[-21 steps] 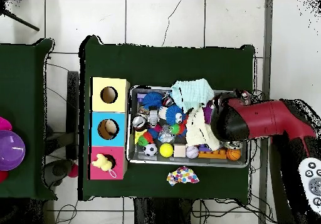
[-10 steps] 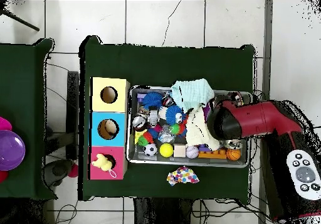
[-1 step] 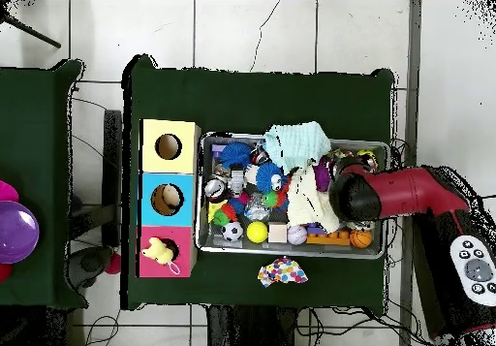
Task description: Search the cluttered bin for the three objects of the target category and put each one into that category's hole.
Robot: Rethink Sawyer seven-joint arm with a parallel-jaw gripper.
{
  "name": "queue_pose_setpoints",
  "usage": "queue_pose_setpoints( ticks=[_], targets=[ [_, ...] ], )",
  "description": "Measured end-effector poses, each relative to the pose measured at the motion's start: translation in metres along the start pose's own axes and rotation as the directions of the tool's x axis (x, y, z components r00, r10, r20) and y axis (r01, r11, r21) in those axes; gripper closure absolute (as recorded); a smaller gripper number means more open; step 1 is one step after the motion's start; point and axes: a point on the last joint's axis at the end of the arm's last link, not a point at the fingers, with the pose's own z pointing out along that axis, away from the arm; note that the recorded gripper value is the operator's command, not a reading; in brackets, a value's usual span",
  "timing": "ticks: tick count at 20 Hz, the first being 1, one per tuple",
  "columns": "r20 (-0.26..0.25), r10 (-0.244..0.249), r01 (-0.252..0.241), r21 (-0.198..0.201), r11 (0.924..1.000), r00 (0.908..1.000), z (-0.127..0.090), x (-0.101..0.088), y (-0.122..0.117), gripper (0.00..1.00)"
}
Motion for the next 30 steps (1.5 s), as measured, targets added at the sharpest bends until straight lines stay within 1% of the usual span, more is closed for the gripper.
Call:
queue_pose_setpoints(
  ticks=[5,9,15,19,25,26,29,30],
  targets=[
    [-0.009,0.051,-0.051,-0.005,0.9987,0.9987,0.007,0.018,-0.020,0.00],
    [-0.015,0.070,-0.070,-0.005,0.9975,0.9974,0.010,0.027,-0.028,0.00],
    [-0.015,0.070,-0.070,-0.006,0.9975,0.9974,0.010,0.027,-0.028,0.00],
    [-0.015,0.080,-0.081,-0.013,0.9967,0.9966,0.010,0.025,-0.026,0.00],
    [-0.018,0.121,-0.122,-0.038,0.9918,0.9924,0.010,0.021,-0.022,0.00],
    [-0.021,0.138,-0.138,-0.051,0.9891,0.9903,0.011,0.020,-0.019,0.00],
    [-0.026,0.155,-0.157,-0.065,0.9854,0.9875,0.013,0.019,-0.015,0.00],
    [-0.029,0.166,-0.168,-0.075,0.9829,0.9856,0.015,0.019,-0.013,0.00]
  ],
)
